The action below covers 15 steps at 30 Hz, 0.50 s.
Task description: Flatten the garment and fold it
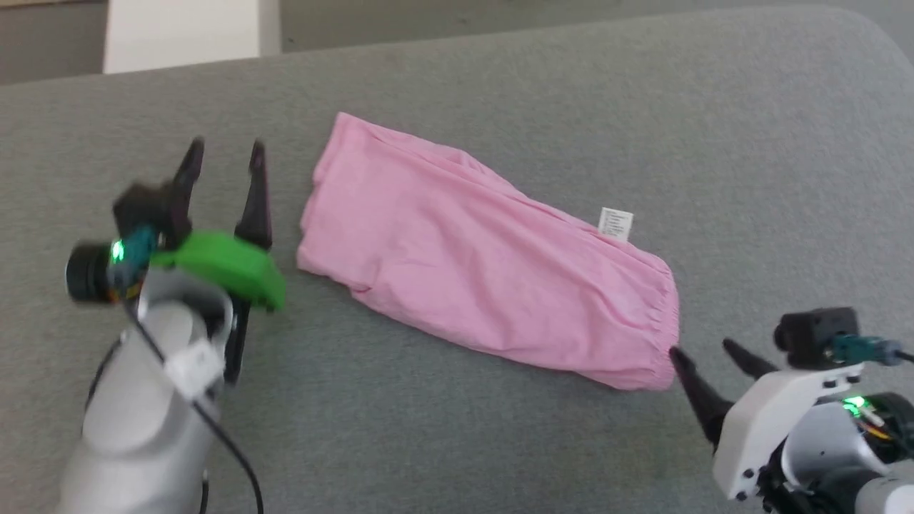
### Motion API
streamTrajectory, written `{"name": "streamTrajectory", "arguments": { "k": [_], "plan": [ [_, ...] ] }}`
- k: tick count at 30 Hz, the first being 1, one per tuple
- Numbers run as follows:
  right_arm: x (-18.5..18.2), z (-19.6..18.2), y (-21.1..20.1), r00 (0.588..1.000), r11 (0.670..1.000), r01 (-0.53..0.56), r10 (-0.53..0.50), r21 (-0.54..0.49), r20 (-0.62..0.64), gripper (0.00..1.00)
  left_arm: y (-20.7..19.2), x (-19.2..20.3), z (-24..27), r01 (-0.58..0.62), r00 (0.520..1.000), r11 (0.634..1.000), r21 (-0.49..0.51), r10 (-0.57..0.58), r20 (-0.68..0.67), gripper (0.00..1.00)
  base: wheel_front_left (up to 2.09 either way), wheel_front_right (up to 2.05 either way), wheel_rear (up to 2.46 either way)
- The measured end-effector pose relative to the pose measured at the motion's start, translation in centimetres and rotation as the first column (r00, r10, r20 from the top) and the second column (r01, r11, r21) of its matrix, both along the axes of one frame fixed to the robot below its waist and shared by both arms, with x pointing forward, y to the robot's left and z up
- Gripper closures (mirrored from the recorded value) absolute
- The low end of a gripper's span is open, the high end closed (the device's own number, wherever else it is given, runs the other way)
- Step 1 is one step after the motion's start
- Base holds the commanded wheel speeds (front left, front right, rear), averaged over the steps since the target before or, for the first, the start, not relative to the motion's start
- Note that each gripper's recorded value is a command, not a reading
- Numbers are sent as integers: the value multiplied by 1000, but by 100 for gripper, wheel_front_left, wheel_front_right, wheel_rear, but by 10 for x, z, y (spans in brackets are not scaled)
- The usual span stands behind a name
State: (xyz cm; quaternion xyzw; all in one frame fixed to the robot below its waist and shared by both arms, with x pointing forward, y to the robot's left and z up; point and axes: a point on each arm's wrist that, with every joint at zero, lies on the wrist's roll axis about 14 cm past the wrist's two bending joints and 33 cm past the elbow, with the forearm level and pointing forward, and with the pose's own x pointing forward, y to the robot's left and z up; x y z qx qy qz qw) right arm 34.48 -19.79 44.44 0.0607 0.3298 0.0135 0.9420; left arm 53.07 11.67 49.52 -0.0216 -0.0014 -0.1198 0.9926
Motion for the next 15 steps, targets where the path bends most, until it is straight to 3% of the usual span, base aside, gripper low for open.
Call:
{"name": "streamTrajectory", "arguments": {
  "k": [7, 15],
  "plan": [
    [3, -31, 10, 994, 999, -34, 35, 8, -103, 0, 32, -56, -5, -109, 993, 993, -36, 108, -40, 0, 0, 0, 0],
    [34, -51, 35, 980, 992, -125, 124, 0, -158, 0, 47, -83, -2, -164, 985, 985, -50, 160, -67, 0, 0, 0, 0]
  ]
}}
